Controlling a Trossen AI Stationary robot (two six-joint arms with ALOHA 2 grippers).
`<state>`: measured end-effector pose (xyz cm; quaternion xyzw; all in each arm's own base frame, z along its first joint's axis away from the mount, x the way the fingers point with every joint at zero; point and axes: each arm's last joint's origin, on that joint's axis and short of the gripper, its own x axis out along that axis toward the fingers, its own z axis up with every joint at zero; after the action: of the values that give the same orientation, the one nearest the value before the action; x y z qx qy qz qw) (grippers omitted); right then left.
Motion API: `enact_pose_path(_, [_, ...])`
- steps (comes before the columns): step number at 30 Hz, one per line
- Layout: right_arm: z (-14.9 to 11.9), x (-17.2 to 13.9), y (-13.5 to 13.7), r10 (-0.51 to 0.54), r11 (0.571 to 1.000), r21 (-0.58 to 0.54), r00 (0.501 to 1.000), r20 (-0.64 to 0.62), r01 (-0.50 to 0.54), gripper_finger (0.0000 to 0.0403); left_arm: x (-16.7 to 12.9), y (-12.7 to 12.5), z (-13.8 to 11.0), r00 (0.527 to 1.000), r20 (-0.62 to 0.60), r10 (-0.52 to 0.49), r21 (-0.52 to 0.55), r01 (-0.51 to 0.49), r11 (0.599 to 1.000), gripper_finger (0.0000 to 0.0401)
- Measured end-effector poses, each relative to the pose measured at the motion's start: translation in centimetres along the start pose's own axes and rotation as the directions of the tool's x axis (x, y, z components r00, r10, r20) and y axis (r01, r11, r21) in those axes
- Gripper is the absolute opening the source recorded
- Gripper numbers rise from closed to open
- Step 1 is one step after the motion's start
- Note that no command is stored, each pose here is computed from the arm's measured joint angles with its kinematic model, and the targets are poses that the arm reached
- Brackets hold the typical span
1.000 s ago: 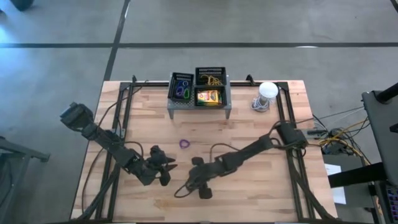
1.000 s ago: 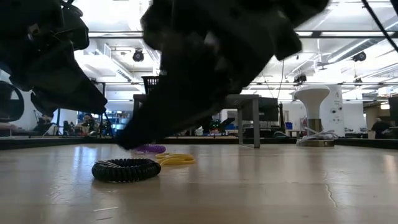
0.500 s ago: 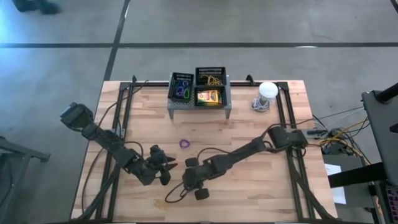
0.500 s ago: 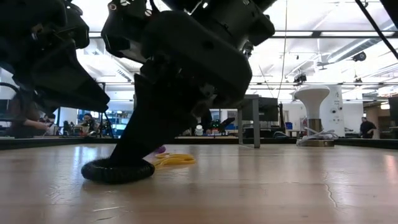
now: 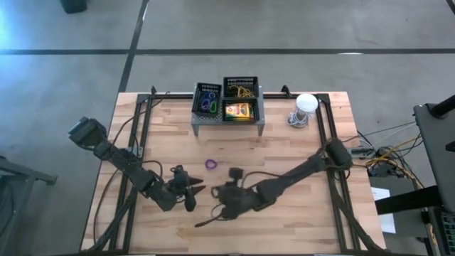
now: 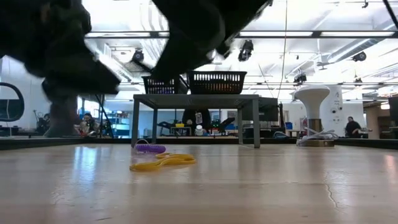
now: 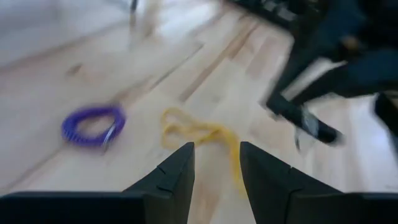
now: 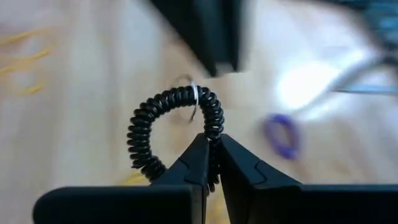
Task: Pick & Place Office Desk Supplies
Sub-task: Put the black spring keychain into the middle black bin on the shelf
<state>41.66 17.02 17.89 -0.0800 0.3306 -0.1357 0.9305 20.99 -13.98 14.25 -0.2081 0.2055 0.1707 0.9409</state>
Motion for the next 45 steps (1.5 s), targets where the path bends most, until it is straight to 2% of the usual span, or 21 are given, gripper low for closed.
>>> enact_pose_path(2, [-0.3, -1.4, -0.3, -0.129, 0.991, 0.055, 0.991, 0.047, 0.126, 0.0022, 0.0, -0.5, 0.5, 0.998, 0.053, -0.027, 0.028, 0.026, 0.999, 0.0133])
enact_pose_path(5, [-1.1, -3.5, -0.9, -0.302, 0.949, 0.127, 0.946, 0.113, 0.288, 0.0022, -0.2, -1.4, 1.4, 0.987, 0.128, -0.094, 0.087, 0.084, 0.993, 0.0133])
enact_pose_path(7, [-1.7, -4.9, -1.2, -0.366, 0.926, 0.152, 0.919, 0.148, 0.344, 0.0022, -0.2, -2.0, 2.2, 0.973, 0.185, -0.135, 0.121, 0.113, 0.986, 0.0133])
enact_pose_path(9, [-2.2, -6.2, -1.7, -0.387, 0.915, 0.19, 0.905, 0.176, 0.355, 0.0022, -0.2, -2.3, 3.1, 0.957, 0.242, -0.161, 0.147, 0.128, 0.981, 0.0133])
enact_pose_path(15, [-3.8, -8.1, -2.9, -0.39, 0.905, 0.271, 0.894, 0.222, 0.328, 0.0022, 0.9, -2.8, 6.0, 0.93, 0.305, -0.205, 0.188, 0.153, 0.97, 0.0134])
enact_pose_path(21, [-5.6, -8.7, -3.6, -0.392, 0.898, 0.317, 0.882, 0.262, 0.305, 0.0022, 2.8, -2.5, 9.3, 0.898, 0.271, -0.346, 0.204, 0.297, 0.933, 0.0147])
enact_pose_path(25, [-6.3, -8.9, -3.5, -0.383, 0.9, 0.326, 0.881, 0.278, 0.288, 0.0022, 3.6, -2.2, 10.8, 0.88, 0.265, -0.394, 0.203, 0.349, 0.915, 0.0174])
enact_pose_path(29, [-6.5, -8.9, -3.5, -0.378, 0.902, 0.326, 0.882, 0.281, 0.283, 0.0022, 4.1, -2.1, 11.4, 0.878, 0.274, -0.393, 0.19, 0.352, 0.917, 0.021])
enact_pose_path(34, [-6.2, -9.0, -3.4, -0.378, 0.905, 0.314, 0.881, 0.285, 0.287, 0.0022, 6.4, -2.8, 11.0, 0.899, 0.26, -0.351, 0.138, 0.325, 0.935, 0.0242])
enact_pose_path(38, [-5.6, -9.3, -3.2, -0.373, 0.915, 0.276, 0.88, 0.295, 0.295, 0.0022, 8.6, -3.8, 10.7, 0.916, 0.263, -0.303, 0.135, 0.276, 0.952, 0.0248])
enact_pose_path(45, [-5.4, -9.6, -2.9, -0.362, 0.922, 0.254, 0.882, 0.303, 0.292, 0.0022, 9.9, -4.8, 11.7, 0.94, 0.256, -0.225, 0.14, 0.194, 0.971, 0.0237])
